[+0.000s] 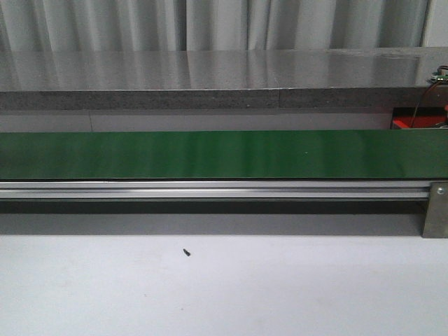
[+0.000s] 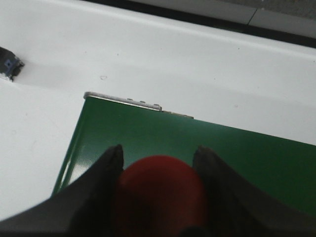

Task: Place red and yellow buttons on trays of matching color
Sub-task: 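Carry the red button to the belt start and open the left gripper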

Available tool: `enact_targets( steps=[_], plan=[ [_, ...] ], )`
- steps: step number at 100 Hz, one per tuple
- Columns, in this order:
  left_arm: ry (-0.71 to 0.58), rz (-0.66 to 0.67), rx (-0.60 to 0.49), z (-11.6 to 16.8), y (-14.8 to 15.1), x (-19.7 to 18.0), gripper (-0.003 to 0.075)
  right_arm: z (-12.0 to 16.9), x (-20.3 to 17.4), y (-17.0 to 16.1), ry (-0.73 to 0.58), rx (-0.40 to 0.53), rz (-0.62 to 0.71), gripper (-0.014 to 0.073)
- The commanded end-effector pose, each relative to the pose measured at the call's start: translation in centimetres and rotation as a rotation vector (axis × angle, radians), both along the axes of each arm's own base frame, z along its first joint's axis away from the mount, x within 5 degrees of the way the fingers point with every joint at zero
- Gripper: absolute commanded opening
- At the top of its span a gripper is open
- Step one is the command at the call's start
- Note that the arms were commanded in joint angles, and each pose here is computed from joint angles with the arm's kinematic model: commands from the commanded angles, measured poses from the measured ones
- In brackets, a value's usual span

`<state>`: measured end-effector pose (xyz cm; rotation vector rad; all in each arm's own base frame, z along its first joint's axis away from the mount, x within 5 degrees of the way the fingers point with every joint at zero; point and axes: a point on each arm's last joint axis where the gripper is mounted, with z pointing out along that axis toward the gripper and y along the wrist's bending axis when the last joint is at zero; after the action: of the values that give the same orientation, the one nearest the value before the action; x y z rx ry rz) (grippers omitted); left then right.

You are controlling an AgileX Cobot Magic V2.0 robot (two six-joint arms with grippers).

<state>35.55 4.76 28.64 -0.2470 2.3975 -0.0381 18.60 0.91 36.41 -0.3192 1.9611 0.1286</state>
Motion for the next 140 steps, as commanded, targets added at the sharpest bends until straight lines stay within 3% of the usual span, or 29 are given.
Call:
enact_targets(
  steps=[1, 38, 87, 96, 113, 118, 140],
  plan=[
    [-0.151, 0.017, -0.004, 1.7, -0.3, -0.2, 0.0043, 1.4, -0.1, -0.1, -0.079, 0.009, -0.027, -0.0068],
    [-0.212, 0.044, 0.001, -0.6, -0.2, -0.5, 0.0043, 1.4, -0.1, -0.1, -0.079, 0.010, -0.027, -0.0068],
    [-0.148, 0.060, -0.031, -3.1, -0.1, 0.5, 0.0069, 1.4, -0.1, -0.1, -0.079, 0.010, -0.027, -0.0068],
    [-0.146, 0.060, -0.031, -3.1, -0.1, 0.5, 0.0155, 1.4, -0.1, -0.1, -0.079, 0.010, -0.027, -0.0068],
    [-0.133, 0.057, -0.043, -2.8, -0.3, 0.2, 0.0485, 1.4, -0.1, -0.1, -0.079, 0.010, -0.027, -0.0068],
    [-0.142, 0.051, -0.042, -2.3, -0.5, 0.0, 0.0546, 1.4, -0.1, -0.1, -0.079, 0.010, -0.027, -0.0068],
    [-0.239, 0.043, -0.033, 1.3, -0.8, -1.6, 0.0568, 1.4, -0.1, -0.1, -0.079, 0.010, -0.027, -0.0068]
  ],
)
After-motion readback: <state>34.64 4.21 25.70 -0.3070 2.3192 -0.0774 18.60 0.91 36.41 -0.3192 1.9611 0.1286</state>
